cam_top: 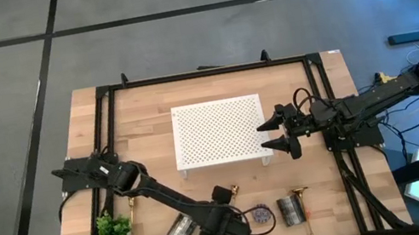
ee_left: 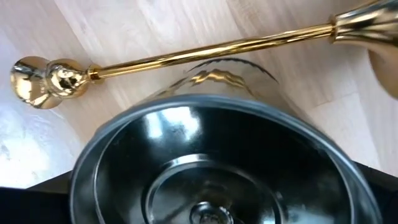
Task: Pick & Place candle stick holders
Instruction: Put the middle big silver scented candle on the shelf
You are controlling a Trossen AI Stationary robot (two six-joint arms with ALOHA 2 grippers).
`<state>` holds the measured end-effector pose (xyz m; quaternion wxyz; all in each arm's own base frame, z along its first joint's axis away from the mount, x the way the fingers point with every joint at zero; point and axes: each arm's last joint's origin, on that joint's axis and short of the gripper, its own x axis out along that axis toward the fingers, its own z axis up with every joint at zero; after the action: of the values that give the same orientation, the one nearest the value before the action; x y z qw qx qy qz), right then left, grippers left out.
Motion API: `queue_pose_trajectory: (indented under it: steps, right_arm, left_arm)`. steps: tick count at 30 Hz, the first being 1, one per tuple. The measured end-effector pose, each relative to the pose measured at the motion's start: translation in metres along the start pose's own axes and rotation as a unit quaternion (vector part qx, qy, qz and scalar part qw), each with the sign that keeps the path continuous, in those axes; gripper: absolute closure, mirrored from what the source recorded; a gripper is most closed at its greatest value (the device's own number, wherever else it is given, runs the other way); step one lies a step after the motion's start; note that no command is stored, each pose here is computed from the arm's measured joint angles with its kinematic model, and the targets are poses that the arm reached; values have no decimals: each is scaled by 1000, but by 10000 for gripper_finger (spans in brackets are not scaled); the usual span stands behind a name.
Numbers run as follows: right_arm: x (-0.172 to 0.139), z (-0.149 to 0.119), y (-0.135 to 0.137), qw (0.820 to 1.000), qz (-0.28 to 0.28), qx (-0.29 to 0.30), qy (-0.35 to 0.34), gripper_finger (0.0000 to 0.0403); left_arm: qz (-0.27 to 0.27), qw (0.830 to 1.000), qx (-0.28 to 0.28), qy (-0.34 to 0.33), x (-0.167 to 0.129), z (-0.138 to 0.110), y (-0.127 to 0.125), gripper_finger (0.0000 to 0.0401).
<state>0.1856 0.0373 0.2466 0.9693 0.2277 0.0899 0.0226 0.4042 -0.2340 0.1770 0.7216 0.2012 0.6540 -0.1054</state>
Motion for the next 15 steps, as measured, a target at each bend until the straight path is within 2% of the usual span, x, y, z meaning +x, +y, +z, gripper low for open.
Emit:
queue_pose_trajectory:
  steps: [5,11,15]
  right_arm:
    - [0,0,0,1000,0,0,0,75]
    - [0,0,0,1000,0,0,0,75]
    - [0,0,0,1000,1,2,0,75]
  left_arm:
    - [-15,1000,-1,10,11,2,-2,5]
    - [-38,999,-11,14,15,3,0,46]
    - [-39,999,-19,22,16,2,4,47]
